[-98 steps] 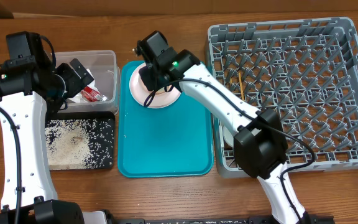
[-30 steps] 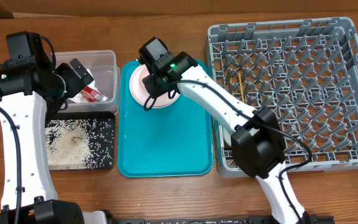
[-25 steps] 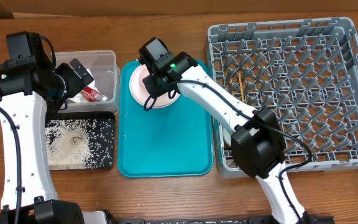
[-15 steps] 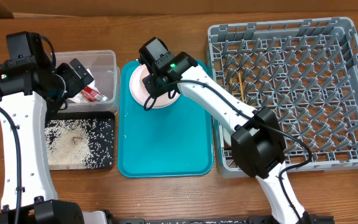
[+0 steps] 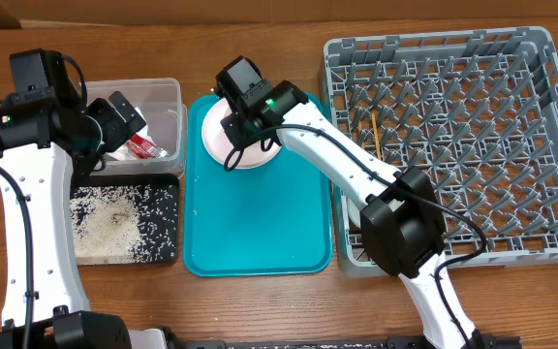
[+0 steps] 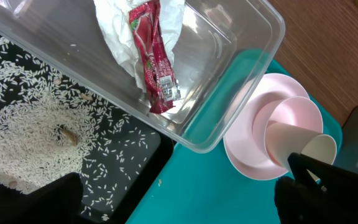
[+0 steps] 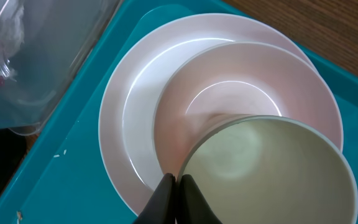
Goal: Sort waste into correct bins and load items into the dishwasher
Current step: 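Lower the right gripper and grip the white paper cup's rim, then lift the white cup and carry it to the rack's back corner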
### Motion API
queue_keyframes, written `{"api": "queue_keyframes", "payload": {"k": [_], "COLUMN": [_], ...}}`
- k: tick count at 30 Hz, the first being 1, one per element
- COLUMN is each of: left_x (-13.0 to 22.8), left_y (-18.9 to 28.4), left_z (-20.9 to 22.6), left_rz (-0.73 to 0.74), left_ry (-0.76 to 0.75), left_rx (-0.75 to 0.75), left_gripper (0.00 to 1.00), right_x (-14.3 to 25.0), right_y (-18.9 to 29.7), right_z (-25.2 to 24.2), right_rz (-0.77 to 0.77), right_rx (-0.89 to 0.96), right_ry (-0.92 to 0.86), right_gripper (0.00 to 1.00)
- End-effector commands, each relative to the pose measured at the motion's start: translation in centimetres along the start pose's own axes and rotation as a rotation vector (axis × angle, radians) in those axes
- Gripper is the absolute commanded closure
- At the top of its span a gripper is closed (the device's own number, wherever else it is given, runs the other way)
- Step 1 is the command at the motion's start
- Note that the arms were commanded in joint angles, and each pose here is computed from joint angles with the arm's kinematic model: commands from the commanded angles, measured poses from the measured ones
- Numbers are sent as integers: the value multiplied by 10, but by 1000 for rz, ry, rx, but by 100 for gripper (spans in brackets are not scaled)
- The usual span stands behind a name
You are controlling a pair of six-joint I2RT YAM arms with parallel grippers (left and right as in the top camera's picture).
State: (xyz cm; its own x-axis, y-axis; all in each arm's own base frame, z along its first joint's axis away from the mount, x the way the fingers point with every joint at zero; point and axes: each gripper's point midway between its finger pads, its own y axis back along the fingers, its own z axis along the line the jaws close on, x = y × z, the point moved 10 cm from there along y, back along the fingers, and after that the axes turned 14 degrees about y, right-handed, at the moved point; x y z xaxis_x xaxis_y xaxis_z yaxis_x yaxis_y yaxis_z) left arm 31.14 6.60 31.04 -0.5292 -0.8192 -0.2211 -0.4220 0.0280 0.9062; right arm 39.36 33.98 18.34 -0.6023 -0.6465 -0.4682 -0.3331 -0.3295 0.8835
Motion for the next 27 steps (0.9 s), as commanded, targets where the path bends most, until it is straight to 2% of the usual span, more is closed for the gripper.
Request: {"api": "queue_keyframes", "payload": {"k": [1, 13, 27], "left_x": [0, 0, 0], "left_y": [9, 9, 9], "left_z": [-3, -3, -3], "left_rz": [-23, -23, -23], "left_ry": [4, 4, 4], "left_rx": [22, 22, 22], "left_gripper": [0, 0, 0], "right_x": [0, -12, -33], "right_y": [0, 8, 57], "right_z": [-2, -3, -2], "right_rz": [-7, -59, -174], "right_rx": [8, 13, 13], "right_ry": [-2, 0, 4], "right_gripper": [96, 96, 96]}}
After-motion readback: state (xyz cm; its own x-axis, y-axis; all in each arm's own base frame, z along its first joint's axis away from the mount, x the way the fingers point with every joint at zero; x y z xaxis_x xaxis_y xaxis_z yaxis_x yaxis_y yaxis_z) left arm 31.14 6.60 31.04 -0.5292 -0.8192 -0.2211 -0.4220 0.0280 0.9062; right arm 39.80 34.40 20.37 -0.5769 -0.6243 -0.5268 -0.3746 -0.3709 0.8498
